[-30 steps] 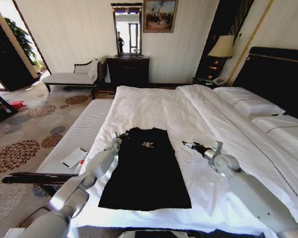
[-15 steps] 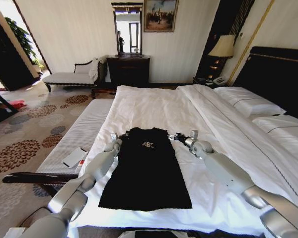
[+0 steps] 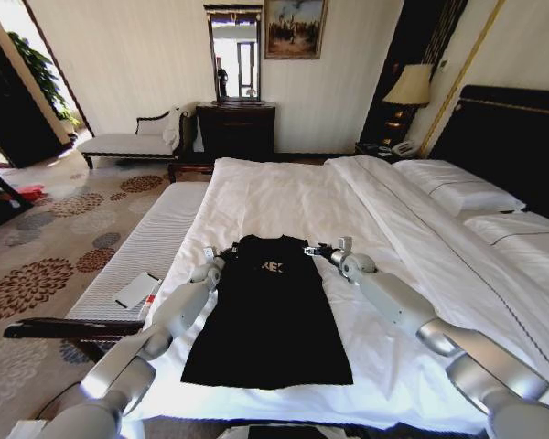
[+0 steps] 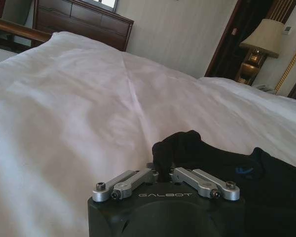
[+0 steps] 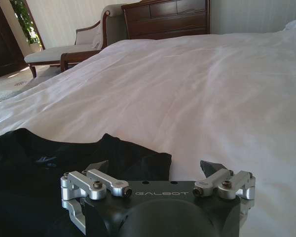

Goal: Fold the clothes on the bed.

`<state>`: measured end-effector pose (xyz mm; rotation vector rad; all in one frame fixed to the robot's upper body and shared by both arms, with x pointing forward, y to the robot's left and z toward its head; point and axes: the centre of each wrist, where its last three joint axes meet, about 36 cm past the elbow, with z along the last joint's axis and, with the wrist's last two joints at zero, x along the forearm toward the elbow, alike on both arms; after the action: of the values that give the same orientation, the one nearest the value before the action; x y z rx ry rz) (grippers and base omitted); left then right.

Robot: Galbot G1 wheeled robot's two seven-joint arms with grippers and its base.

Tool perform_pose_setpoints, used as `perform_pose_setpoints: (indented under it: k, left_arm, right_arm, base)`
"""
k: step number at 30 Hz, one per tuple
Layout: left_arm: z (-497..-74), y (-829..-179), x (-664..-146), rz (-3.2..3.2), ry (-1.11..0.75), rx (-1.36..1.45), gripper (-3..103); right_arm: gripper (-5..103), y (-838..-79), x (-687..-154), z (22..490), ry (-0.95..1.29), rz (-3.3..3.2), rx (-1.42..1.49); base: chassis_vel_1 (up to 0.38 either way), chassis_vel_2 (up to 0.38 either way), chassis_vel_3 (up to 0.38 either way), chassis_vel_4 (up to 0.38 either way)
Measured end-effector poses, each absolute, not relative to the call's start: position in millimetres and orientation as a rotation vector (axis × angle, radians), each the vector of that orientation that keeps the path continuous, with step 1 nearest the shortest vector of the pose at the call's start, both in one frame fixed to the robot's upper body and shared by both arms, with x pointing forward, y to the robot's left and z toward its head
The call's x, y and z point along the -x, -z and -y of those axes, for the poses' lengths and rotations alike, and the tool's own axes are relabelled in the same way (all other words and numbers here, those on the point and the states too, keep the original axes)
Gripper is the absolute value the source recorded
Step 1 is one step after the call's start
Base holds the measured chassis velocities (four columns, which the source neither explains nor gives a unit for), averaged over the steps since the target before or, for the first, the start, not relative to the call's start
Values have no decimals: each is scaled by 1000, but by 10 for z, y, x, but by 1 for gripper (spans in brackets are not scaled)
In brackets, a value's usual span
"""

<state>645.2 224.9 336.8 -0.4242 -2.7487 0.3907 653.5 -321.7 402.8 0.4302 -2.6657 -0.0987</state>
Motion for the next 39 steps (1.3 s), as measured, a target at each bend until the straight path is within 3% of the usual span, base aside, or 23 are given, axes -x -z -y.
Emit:
perform_pose_setpoints:
  k: [16,21,26,31,34,39]
  left_arm:
    - [-2121,-3337,-6440,2737,-403,445,1]
    - [-2147,-3324,-6413,2736,-402,446,1]
    - [-2165,-3329,-6399,2738,-400,448,1]
    - [-2153,-3359,-6401,2743,-407,457,1]
    - [-2109,-3367,-6409,2742,-414,464,1]
    - [-2072,-3361,-6391,2740,-408,477,1]
  right_arm:
    - [100,-3930,-6822,2842,167,2615,-463]
    - [90,-3833,-6839,2806,146,2599,-444]
    - [68,-3798,-6841,2853,130,2605,-416]
    - [82,-3913,-6793,3107,118,2643,-390]
    - [97,-3966,-6772,3206,108,2657,-372]
    - [100,-3891,-6805,3126,116,2640,-376]
  base:
    - [0,0,0,0]
    - [0,0,0,0]
    - [0,0,0,0]
    - [0,0,0,0]
    - [0,0,0,0]
    - [0,0,0,0]
